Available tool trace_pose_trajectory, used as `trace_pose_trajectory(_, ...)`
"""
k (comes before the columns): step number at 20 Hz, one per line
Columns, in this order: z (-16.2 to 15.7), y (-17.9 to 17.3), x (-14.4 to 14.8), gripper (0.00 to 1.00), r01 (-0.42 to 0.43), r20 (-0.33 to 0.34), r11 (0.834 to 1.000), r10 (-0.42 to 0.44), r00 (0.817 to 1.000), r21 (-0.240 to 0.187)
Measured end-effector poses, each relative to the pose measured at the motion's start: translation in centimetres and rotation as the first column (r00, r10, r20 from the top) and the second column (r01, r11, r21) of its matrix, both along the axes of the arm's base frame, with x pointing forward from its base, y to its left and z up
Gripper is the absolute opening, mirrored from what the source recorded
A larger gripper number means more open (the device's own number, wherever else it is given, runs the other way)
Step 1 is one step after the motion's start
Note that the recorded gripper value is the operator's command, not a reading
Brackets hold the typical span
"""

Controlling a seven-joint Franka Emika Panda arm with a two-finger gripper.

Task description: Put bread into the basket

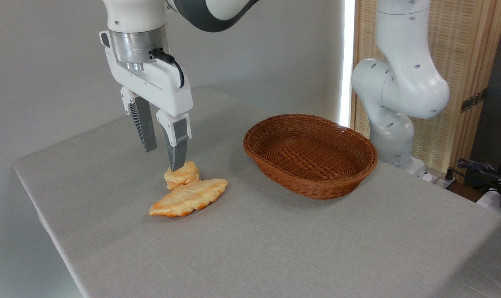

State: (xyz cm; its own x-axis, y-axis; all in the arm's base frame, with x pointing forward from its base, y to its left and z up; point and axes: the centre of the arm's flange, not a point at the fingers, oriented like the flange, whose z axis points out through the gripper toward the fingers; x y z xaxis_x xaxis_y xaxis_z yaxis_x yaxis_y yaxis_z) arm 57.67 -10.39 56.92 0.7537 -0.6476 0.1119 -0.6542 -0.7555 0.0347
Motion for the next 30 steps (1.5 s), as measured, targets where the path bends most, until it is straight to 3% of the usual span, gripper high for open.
trace_pose_trajectory(3,-0.32,-0.2,-0.36,1.0,0.013,-0.028,1.0,-0.012,1.0,0.025)
trace_pose_trajectory(30,-0.51,-0.55,-0.46,1.0,0.022,-0.035,0.999,-0.021,0.999,0.032)
